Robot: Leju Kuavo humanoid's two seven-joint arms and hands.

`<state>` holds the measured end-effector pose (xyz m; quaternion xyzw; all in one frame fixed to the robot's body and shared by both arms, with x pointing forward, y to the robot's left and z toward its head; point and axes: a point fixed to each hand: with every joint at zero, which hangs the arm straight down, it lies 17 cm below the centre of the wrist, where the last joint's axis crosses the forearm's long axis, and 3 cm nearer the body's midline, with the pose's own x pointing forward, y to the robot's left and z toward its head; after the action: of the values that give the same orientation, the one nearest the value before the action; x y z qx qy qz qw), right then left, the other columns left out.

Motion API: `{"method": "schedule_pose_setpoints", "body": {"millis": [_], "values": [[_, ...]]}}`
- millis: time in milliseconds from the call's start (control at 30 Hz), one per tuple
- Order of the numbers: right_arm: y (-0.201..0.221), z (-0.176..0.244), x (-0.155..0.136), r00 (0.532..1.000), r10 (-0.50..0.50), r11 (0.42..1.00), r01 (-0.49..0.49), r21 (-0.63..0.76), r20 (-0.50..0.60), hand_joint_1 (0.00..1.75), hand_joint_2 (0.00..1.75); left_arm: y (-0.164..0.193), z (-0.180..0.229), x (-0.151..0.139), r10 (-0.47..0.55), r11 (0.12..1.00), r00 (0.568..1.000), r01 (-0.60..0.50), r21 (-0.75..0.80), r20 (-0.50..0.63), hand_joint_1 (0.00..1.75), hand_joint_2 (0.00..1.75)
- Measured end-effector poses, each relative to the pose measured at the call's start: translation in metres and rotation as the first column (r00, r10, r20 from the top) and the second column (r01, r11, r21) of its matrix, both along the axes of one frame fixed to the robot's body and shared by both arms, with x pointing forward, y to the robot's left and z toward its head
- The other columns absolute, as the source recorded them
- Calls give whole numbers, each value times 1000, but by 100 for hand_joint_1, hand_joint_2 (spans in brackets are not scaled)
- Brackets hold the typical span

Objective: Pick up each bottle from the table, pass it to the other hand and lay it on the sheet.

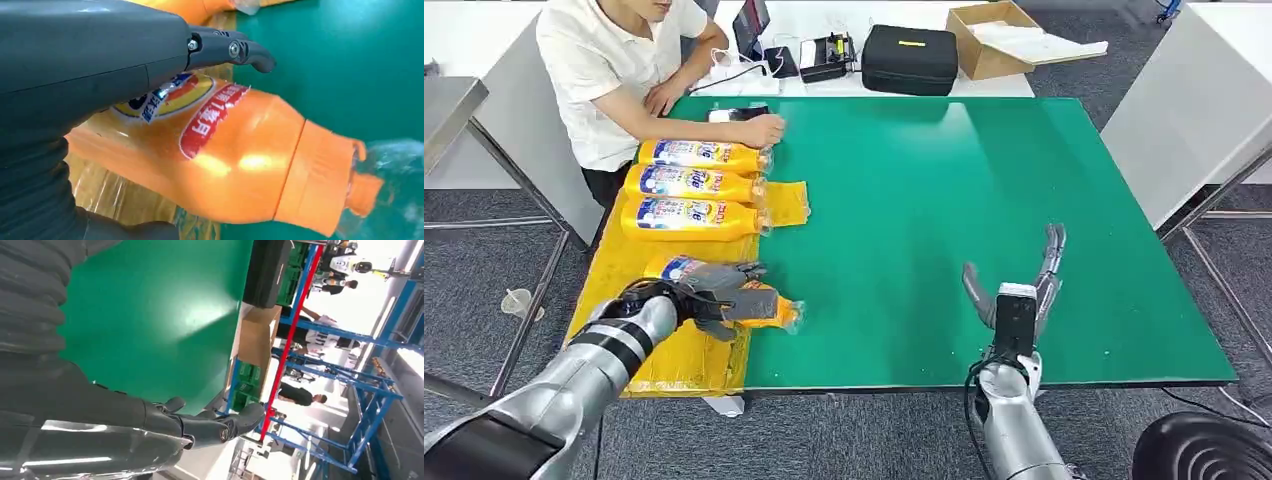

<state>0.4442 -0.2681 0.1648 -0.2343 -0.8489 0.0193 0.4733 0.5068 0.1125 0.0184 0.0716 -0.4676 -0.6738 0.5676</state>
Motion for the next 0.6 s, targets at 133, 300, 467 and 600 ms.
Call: {"method": "schedule_pose_setpoints", "body": {"millis": [133,300,467,600], "values": [[3,1,2,1000,4,1000,-4,4,2,0,175,8,3,-1,-9,1000,1000,9,-12,-26,0,175],[5,4,4,1000,7,1000,-7,7,8,0,175,6,10,0,-9,999,1000,7,-51,-27,0,175],[6,6,5,1000,6,1000,-6,6,13,0,175,2,34,8,0,993,1000,3,-120,25,0,175],[8,6,5,1000,10,1000,-10,-1,14,0,175,-3,47,11,-6,991,997,16,-134,78,0,175]]}}
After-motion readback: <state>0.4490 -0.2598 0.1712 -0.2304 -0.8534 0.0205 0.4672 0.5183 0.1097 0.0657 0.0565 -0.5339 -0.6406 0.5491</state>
